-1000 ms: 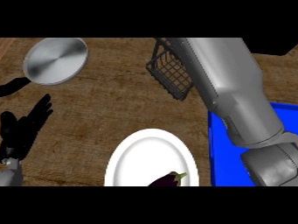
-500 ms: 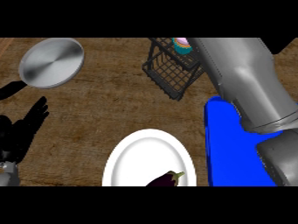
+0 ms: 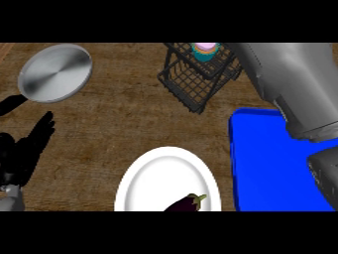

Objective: Pick the cupcake from the tray and place it in the tiered basket

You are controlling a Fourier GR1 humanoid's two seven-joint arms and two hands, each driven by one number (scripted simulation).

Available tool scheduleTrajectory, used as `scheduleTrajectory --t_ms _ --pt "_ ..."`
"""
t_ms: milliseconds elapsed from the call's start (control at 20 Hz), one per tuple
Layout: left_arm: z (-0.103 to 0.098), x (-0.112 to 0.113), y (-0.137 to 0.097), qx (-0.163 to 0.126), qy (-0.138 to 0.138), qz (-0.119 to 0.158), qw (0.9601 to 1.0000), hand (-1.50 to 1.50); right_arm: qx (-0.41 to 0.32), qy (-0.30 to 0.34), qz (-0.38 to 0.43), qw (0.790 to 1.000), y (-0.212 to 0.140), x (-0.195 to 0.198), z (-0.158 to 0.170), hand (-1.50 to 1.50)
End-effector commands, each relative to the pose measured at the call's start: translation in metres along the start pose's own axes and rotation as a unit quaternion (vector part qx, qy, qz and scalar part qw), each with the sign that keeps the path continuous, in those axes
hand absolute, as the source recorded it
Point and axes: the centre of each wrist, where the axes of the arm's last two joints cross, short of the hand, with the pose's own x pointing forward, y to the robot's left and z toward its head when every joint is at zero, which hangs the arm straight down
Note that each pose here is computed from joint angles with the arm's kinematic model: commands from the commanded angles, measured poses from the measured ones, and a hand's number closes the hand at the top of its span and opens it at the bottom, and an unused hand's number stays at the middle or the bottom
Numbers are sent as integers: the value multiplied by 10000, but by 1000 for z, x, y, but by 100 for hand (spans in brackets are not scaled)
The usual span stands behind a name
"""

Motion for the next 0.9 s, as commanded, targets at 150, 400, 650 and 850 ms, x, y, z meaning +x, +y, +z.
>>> scheduleTrajectory --t_ms 150,400,650,850 --pt "6 0 20 -119 212 -66 9997 0 643 -6 533 9965 -8 -5 -10 150" --pt "6 -11 -7 -16 174 19 9998 0 2055 780 322 9750 20 -12 -14 150" --pt "12 -13 14 74 209 -16 9998 0 2367 1584 310 9581 33 -14 -12 -150" --pt "10 -12 7 55 294 25 9995 0 2107 1638 -310 9632 37 -9 -5 -150"
